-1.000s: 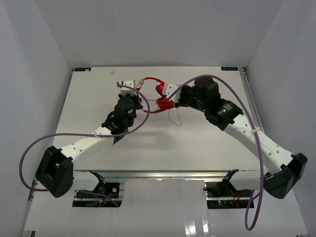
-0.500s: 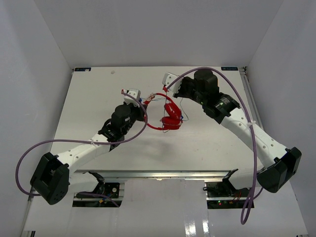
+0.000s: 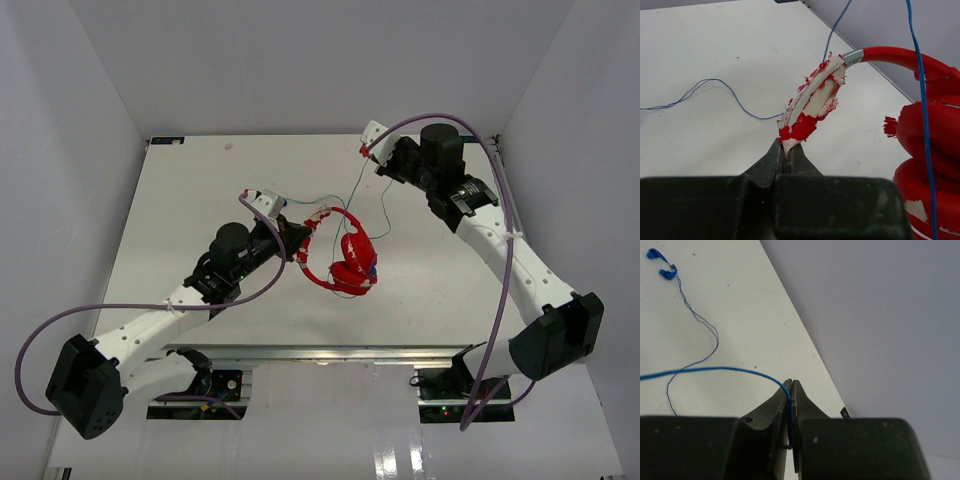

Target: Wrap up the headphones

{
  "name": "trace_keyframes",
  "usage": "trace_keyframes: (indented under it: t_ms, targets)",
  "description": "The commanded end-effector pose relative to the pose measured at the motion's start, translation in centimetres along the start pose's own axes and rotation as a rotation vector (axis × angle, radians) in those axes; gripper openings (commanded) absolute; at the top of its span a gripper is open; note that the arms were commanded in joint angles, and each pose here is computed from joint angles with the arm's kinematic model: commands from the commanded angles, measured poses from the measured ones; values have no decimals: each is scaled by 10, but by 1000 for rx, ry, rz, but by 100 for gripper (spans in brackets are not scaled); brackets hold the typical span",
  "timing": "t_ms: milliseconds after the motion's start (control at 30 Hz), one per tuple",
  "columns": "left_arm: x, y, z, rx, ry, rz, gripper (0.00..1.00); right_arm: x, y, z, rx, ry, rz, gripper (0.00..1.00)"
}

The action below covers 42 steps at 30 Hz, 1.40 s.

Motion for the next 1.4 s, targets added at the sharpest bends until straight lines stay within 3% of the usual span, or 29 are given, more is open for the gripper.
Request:
trace_keyframes:
  t_ms: [0, 533, 700, 1067, 1133, 1367]
  targets:
    - [12, 29, -33, 61, -160, -84, 0, -8, -21, -4, -114, 6, -19, 8]
    - [21, 55, -49, 107, -215, -147, 0, -1, -61, 5, -311, 76, -53, 8]
    - [21, 78, -56, 155, -216, -171, 0, 0, -45, 41, -352, 260, -193, 8]
    - [16, 119, -61, 301, -143, -152, 0, 8, -21, 91, -527, 525, -416, 21]
    - [15, 126, -61, 320, -128, -153, 0, 10, -18, 96, -557, 560, -436, 26]
    - [8, 140, -63, 372, -103, -137, 0, 13, -6, 104, -681, 644, -516, 63]
Point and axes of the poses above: each gripper's point midway between its finger pads, its own x axis back along the fingers, its own z axis along the line the jaws close on, y = z × x, the point moved 2 cm from there along x, back along the fingers
